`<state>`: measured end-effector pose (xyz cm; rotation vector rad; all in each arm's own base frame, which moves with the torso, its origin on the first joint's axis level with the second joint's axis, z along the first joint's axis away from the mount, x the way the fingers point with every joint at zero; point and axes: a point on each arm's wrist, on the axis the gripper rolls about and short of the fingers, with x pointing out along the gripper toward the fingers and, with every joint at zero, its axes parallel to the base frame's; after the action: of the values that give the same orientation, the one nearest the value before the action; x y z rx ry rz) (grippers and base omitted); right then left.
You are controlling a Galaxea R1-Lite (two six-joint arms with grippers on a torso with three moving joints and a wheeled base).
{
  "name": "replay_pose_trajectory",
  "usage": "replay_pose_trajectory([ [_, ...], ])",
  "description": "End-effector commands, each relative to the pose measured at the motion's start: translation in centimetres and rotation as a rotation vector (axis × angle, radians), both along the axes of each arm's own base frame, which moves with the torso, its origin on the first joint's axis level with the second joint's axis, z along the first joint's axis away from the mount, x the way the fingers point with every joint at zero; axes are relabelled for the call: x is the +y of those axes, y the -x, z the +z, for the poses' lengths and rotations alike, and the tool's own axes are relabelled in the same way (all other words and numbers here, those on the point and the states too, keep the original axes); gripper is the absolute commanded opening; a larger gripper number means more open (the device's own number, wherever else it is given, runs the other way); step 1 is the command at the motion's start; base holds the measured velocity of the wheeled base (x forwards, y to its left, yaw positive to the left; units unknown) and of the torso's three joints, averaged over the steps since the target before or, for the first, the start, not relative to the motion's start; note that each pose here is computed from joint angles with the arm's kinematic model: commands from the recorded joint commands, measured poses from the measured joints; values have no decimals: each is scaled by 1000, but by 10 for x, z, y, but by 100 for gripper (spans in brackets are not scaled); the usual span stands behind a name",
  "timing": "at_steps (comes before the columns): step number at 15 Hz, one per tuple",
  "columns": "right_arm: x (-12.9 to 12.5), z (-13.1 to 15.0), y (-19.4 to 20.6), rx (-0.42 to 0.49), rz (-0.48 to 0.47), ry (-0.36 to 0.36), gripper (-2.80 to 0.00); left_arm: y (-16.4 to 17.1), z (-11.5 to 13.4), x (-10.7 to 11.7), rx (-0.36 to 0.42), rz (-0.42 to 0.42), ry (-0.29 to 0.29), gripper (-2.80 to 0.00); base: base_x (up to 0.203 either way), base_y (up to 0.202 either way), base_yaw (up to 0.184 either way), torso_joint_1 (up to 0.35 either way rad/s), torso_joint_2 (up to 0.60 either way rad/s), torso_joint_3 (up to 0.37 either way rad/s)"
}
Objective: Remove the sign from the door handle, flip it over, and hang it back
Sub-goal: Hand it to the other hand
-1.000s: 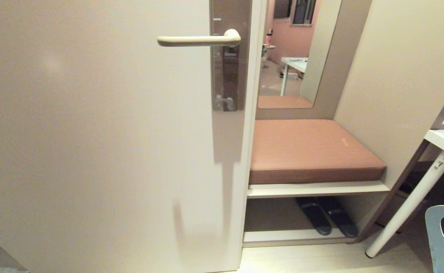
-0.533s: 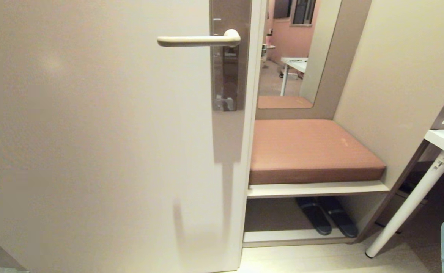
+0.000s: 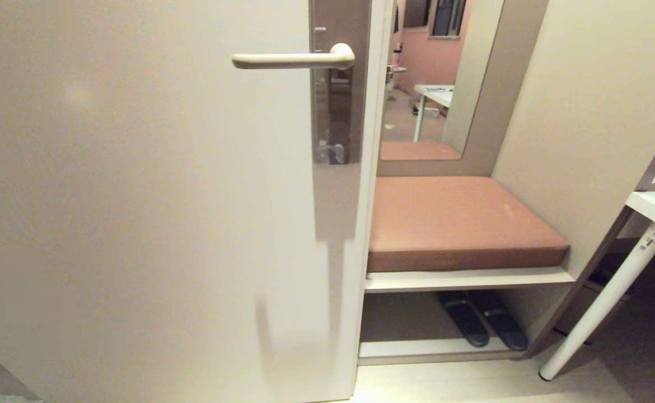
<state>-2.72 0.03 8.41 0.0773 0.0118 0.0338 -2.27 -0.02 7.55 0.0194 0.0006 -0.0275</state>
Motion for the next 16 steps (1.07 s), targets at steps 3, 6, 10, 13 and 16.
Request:
replay_pose_trajectory([
  [3, 0, 0, 0, 1, -2, 1, -280, 0, 0, 0, 1, 0, -1, -280, 0, 0, 0, 0, 0, 0],
  [6, 0, 0, 0, -4, 13, 61, -280, 0, 0, 0, 1, 0, -1, -280, 0, 0, 0, 0, 0, 0],
  [10, -1, -1, 0, 5, -33, -61, -280, 0, 0, 0, 1, 0, -1, -280, 0, 0, 0, 0, 0, 0],
  [13, -1, -2, -1, 6, -34, -108, -280, 0, 0, 0, 1, 0, -1, -280, 0, 0, 0, 0, 0, 0],
  [16, -1, -3, -1, 7, -31, -104, -280, 0, 0, 0, 1, 0, -1, -280, 0, 0, 0, 0, 0, 0],
])
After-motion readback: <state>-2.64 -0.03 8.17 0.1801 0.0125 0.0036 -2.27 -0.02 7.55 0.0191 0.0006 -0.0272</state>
